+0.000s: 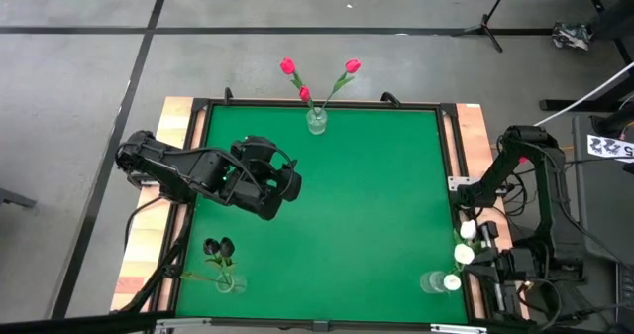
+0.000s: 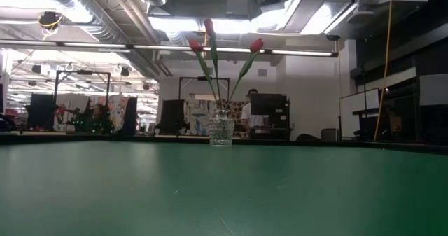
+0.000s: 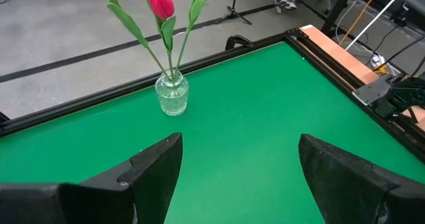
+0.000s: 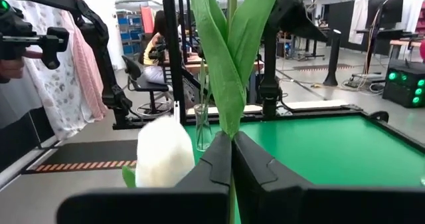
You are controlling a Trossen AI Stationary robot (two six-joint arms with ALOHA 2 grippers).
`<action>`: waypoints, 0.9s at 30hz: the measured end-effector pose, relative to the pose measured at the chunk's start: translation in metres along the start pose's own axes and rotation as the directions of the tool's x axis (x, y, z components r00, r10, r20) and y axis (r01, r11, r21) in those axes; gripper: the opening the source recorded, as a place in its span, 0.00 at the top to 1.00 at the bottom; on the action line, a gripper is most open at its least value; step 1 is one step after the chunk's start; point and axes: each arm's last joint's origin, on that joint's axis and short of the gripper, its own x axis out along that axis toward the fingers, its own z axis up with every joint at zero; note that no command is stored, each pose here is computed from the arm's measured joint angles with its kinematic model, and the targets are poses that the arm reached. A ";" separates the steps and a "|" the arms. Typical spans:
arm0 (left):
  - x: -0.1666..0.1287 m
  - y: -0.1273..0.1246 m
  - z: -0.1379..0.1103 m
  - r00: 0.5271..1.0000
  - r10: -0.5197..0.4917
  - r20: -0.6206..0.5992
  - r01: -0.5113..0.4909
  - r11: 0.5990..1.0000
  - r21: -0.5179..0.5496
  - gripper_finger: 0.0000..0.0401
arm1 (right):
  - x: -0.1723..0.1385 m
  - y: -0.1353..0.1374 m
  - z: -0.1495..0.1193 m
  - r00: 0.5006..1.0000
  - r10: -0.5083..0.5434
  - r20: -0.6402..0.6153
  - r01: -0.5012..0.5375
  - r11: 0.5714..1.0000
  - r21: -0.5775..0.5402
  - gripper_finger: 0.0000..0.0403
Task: Sort flowers into vase by color
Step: Put the white flower into the bottom right transparent vase
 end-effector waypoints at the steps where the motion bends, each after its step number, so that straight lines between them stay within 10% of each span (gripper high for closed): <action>1: 0.000 0.000 0.000 1.000 0.000 0.000 0.000 1.000 0.000 0.27 | 0.000 0.000 0.005 1.000 0.000 0.000 0.000 1.000 -0.003 1.00; 8: 0.000 0.000 0.001 1.000 0.008 0.023 -0.008 1.000 0.011 0.27 | -0.020 -0.007 0.071 0.996 0.083 -0.010 -0.083 0.974 -0.208 1.00; 16: 0.000 0.000 0.001 0.999 0.015 0.045 -0.015 1.000 0.006 0.27 | -0.092 -0.060 0.159 0.860 0.507 -0.060 -0.507 0.831 -0.230 1.00; 22: 0.000 0.001 0.002 0.999 0.016 0.045 -0.015 0.999 -0.030 0.27 | -0.109 -0.090 0.145 0.740 0.668 -0.083 -0.658 0.692 -0.296 1.00; 27: 0.001 0.001 0.002 0.999 0.016 0.046 -0.013 0.997 -0.081 0.27 | -0.103 -0.101 0.104 0.738 0.669 -0.087 -0.661 0.691 -0.292 1.00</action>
